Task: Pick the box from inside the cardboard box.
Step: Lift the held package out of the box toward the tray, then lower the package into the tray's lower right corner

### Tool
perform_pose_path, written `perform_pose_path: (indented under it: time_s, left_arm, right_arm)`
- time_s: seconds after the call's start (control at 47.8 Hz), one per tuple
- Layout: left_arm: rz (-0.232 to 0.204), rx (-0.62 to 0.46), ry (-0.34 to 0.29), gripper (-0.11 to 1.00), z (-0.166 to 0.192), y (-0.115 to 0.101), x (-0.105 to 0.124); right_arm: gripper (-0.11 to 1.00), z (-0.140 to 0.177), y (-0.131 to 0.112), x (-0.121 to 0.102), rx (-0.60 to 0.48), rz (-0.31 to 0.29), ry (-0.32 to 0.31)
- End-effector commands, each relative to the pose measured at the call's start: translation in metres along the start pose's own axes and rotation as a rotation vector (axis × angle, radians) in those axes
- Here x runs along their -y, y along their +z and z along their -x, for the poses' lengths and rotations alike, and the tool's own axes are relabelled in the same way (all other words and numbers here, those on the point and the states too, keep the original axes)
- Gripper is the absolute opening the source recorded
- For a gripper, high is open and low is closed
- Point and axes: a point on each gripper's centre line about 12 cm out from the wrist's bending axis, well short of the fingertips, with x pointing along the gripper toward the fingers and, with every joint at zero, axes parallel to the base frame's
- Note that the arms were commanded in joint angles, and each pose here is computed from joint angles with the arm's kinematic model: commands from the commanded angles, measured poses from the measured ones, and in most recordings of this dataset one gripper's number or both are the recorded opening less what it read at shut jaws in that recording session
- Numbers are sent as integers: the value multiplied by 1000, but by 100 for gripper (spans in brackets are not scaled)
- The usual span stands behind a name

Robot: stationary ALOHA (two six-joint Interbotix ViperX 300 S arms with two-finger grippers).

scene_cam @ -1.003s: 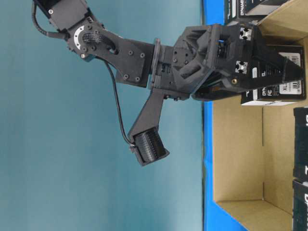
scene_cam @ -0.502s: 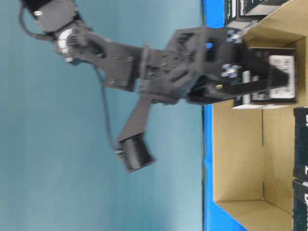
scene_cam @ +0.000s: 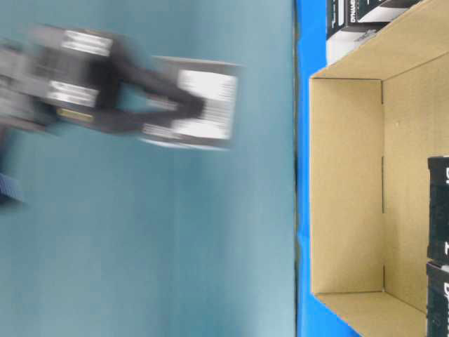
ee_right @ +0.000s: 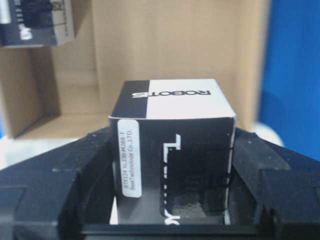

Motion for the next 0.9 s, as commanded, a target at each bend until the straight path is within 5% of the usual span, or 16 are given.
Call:
perform_pose_path:
  time_s: [0.0,0.167,0.376,0.669,0.878]
  left_arm:
    - [-2,28,-2,-7,1,11,1]
    - [0,28,-2,-7,1,11,1]
    - [1,26,-2,-7,1,11,1]
    - [0,26,-2,-7,1,11,1]
    - [-5,25,-2,-7,1,10,1]
  right_arm:
    - [61,40,-2,-3,60,6,2]
    - [61,82,-22,-6,98,-20,-8]
    - [61,94,-64,-4,67,-72,-20]
    - [61,70,-120,-7,54,-151,-18]
    - [61,35,-147,-10,78,-152,-12]
